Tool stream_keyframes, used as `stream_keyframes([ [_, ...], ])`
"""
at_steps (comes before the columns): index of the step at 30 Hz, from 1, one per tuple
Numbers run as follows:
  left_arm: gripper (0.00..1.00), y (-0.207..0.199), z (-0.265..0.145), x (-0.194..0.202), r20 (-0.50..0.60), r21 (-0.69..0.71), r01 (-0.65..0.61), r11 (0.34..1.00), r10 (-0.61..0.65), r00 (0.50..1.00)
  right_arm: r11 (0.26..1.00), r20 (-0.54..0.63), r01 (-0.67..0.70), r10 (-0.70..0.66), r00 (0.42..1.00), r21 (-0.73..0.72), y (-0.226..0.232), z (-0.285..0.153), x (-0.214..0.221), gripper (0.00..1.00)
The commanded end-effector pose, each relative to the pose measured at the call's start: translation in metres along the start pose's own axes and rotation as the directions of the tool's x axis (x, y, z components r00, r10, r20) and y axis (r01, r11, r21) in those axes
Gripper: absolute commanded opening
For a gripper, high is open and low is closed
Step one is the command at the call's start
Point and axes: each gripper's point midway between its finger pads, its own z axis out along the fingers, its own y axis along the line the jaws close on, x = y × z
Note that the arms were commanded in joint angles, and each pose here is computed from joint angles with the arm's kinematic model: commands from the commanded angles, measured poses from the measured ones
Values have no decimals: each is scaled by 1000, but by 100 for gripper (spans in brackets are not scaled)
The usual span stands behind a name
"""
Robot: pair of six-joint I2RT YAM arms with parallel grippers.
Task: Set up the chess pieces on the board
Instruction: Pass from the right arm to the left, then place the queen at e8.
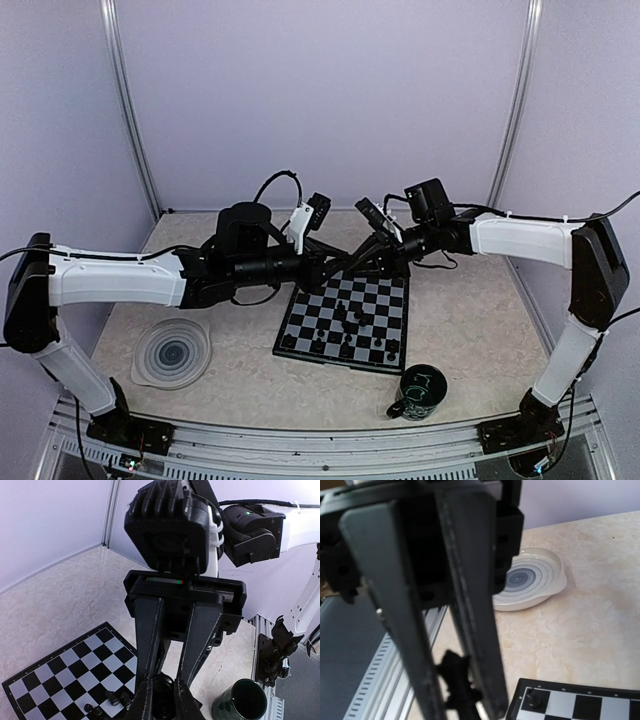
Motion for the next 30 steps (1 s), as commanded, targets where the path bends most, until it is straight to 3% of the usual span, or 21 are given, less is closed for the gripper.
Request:
stream_keyframes([
  [1, 10, -3, 0, -11, 7, 8, -8, 1000, 8, 1000, 1000, -9, 28, -28, 1000, 6, 1, -3, 2, 22],
  [7, 9, 6, -20, 8, -141, -70, -78, 994, 68, 988, 977, -44, 98, -91, 995, 190, -24, -57, 3, 41],
  [13, 10, 10, -33, 80, -400, -72, -146, 987, 106, 910, 928, -28, 100, -96, 995, 360, -48, -115, 0, 45],
  [17, 11, 4, -24, 116, -496, -28, -167, 986, 131, 858, 911, -51, 111, -98, 994, 398, -54, -122, 1, 47],
  [30, 14, 13, 13, 179, -647, 8, -221, 975, 174, 742, 911, -61, 121, -106, 993, 393, -51, -122, 2, 48],
])
